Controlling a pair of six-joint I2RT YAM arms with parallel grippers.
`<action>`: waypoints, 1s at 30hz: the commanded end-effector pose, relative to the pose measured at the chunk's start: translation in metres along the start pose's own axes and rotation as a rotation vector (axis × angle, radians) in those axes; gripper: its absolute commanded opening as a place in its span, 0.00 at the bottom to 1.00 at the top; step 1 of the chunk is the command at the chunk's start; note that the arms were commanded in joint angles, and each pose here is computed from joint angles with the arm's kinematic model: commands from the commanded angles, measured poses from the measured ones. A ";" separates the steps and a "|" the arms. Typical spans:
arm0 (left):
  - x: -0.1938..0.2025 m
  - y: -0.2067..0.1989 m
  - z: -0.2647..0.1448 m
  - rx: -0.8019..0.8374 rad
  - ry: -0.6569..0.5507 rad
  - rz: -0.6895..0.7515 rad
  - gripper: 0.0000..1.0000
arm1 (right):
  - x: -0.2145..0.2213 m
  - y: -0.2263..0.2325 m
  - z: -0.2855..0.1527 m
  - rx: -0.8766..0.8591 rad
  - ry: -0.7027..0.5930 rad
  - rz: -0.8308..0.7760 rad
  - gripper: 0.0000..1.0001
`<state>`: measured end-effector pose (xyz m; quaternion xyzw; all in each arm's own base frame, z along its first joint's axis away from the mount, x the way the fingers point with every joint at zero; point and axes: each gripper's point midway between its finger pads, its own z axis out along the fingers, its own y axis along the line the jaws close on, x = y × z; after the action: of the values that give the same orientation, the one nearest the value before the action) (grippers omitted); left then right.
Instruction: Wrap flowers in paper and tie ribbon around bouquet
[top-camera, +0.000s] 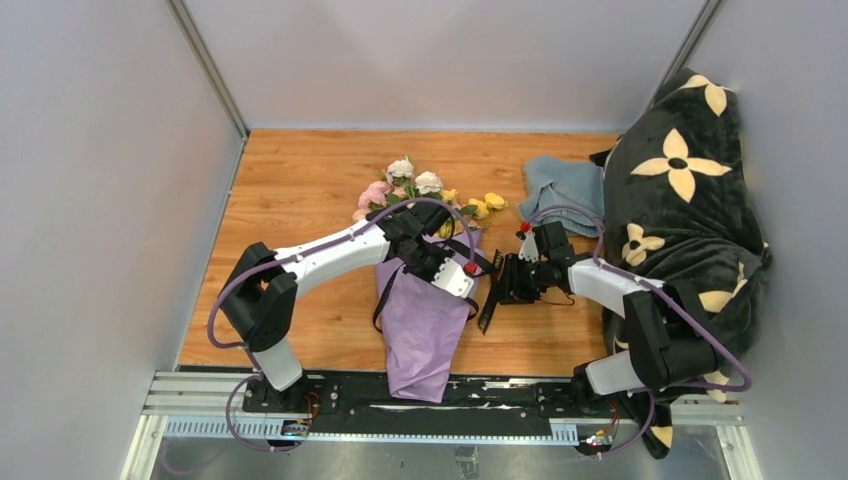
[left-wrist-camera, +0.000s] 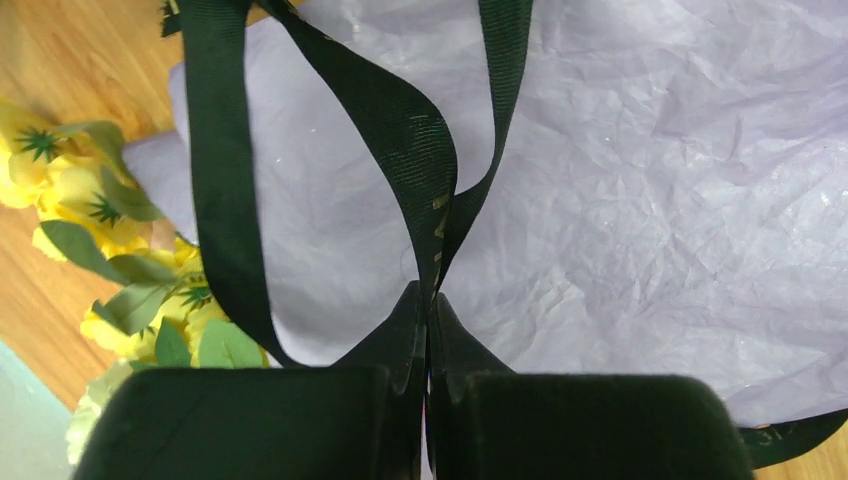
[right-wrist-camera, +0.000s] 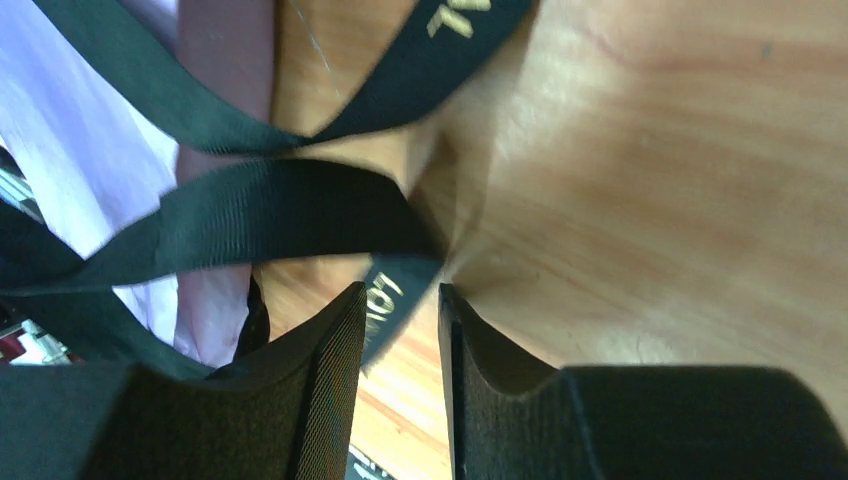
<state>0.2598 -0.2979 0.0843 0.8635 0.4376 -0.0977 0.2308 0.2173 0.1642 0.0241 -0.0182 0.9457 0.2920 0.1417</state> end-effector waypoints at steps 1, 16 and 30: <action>-0.013 0.008 -0.015 -0.044 -0.037 -0.045 0.00 | -0.016 -0.009 0.014 0.042 -0.047 0.004 0.37; -0.029 0.040 -0.076 -0.208 -0.119 -0.361 0.00 | -0.060 0.019 -0.024 0.003 -0.282 -0.180 0.00; -0.037 0.039 -0.082 -0.203 -0.248 -0.434 0.00 | -0.079 0.107 -0.062 -0.209 -0.377 -0.508 0.25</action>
<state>0.2745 -0.2965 0.1724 0.7119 0.5967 -0.1742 0.3268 0.2704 0.2094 0.1786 -0.1808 0.8211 0.3438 0.4182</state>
